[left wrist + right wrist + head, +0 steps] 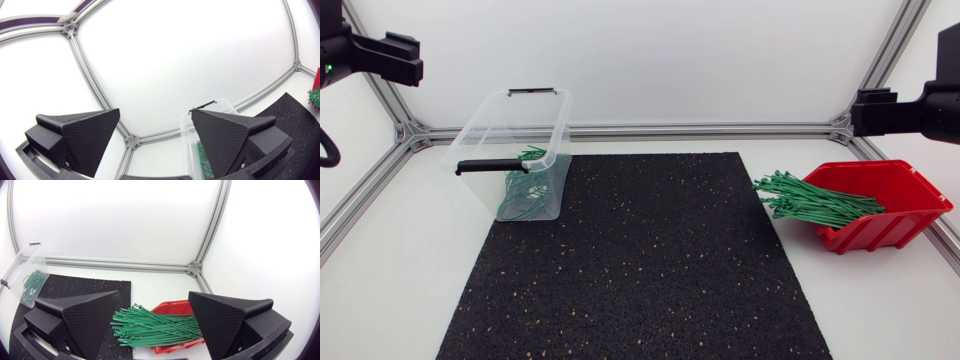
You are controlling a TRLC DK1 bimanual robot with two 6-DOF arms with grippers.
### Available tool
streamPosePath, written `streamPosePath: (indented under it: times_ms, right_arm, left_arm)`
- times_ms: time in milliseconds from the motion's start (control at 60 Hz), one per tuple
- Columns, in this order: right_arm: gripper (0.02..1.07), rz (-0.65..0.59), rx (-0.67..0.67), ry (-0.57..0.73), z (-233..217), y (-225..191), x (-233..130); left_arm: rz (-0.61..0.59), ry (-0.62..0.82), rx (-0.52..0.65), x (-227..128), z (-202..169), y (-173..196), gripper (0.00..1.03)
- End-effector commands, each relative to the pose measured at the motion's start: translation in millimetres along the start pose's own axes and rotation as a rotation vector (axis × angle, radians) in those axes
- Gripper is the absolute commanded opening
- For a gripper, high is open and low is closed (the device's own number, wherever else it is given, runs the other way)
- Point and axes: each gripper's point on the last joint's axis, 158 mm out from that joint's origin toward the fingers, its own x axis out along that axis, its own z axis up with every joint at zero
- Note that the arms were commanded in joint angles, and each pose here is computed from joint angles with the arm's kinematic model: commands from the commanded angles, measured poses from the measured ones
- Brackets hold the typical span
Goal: Take a green cable tie from the red box, thread the tail through the head to close it, then place it in the transparent bin on the left.
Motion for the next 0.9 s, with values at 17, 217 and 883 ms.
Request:
streamPosePath:
  times_ms: [17, 217, 883]
  right_arm:
    - [1.02, -0.011, -0.011, -0.04, -2.5, -7.5, -10.0]
    - [1.02, -0.013, -0.015, -0.083, -10.9, -10.2, -27.2]
    - [1.02, -0.002, -0.017, -0.184, -47.2, -7.7, -55.9]
  left_arm:
    - [0.031, -0.029, -0.025, -15.8, -7.2, 7.6, 1.0]
    - [0.042, -0.07, -0.113, -41.8, -18.1, 14.0, 0.99]
    - [0.012, -0.189, -0.289, -98.4, -65.7, -0.5, 0.99]
